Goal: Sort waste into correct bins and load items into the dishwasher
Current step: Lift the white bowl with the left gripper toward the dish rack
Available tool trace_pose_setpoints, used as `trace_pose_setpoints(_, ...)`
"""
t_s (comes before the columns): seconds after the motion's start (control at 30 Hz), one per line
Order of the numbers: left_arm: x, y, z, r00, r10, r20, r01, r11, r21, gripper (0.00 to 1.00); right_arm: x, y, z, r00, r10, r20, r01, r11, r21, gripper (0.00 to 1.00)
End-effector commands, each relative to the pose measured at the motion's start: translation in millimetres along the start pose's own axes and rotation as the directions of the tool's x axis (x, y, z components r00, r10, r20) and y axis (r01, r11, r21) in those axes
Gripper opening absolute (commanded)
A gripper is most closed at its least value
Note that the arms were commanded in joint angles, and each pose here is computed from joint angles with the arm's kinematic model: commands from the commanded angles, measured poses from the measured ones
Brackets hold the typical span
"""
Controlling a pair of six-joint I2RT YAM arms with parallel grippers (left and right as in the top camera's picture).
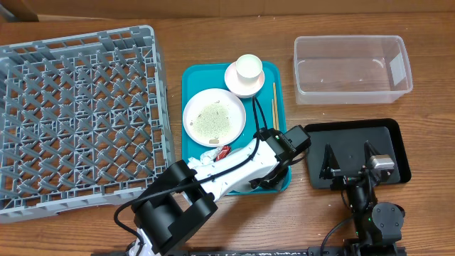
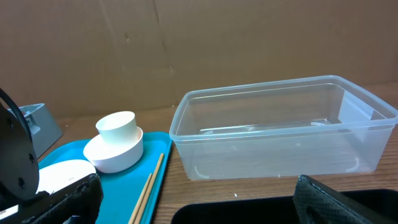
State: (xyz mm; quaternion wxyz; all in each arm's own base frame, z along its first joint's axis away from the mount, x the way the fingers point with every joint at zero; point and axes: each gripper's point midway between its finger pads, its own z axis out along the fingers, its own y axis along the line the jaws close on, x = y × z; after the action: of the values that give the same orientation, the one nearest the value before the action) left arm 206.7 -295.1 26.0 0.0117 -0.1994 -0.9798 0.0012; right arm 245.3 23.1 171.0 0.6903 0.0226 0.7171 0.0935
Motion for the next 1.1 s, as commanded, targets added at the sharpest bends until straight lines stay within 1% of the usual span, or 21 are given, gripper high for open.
trace_pose_setpoints(0.0,-10,-8,-12,1.0,-0.005,0.025,0.005,1.0,0.017,0.04,1,-2,0,1.0,-0.007,0.007,0.007,1.0,0.01,1.0)
trace_pose_setpoints(0.13,-22,-15,-33,0.998,-0.005,0.057,0.003,0.999,0.036,0.04,1,-2,0,1.0,-0.007,0.007,0.007,1.0,0.01,1.0)
trace_pose_setpoints(0.23,-34,-22,-56,0.996,-0.004,0.092,-0.001,0.998,0.057,0.04,1,-2,0,1.0,-0.007,0.007,0.007,1.0,0.01,1.0)
trace_pose_setpoints(0.33,-46,-25,-90,0.991,-0.018,0.131,0.007,0.997,0.081,0.04,1,-2,0,1.0,-0.007,0.007,0.007,1.0,0.01,1.0)
trace_pose_setpoints(0.5,-59,-7,-138,0.983,-0.074,0.171,0.057,0.993,0.105,0.04,1,-2,0,1.0,-0.007,0.007,0.007,1.0,0.01,1.0)
trace_pose_setpoints(0.53,-64,9,-157,0.977,-0.115,0.182,0.096,0.989,0.113,0.04,1,-2,0,1.0,-0.007,0.007,0.007,1.0,0.01,1.0)
trace_pose_setpoints(0.6,-72,30,-176,0.966,-0.169,0.197,0.147,0.981,0.125,0.04,1,-2,0,1.0,-0.007,0.007,0.007,1.0,0.01,1.0)
trace_pose_setpoints(0.7,-84,74,-201,0.935,-0.275,0.222,0.245,0.957,0.153,0.04,1,-2,0,1.0,-0.007,0.007,0.007,1.0,0.01,1.0)
trace_pose_setpoints(0.87,-104,144,-223,0.896,-0.359,0.262,0.302,0.925,0.232,0.04,1,-2,0,1.0,-0.007,0.007,0.007,1.0,0.01,1.0)
trace_pose_setpoints(0.97,-114,181,-230,0.876,-0.401,0.269,0.302,0.89,0.343,0.04,1,-2,0,1.0,-0.007,0.007,0.007,1.0,0.01,1.0)
trace_pose_setpoints(1.07,-121,213,-243,0.851,-0.45,0.27,0.277,0.823,0.496,0.04,1,-2,0,1.0,-0.007,0.007,0.007,1.0,0.01,1.0)
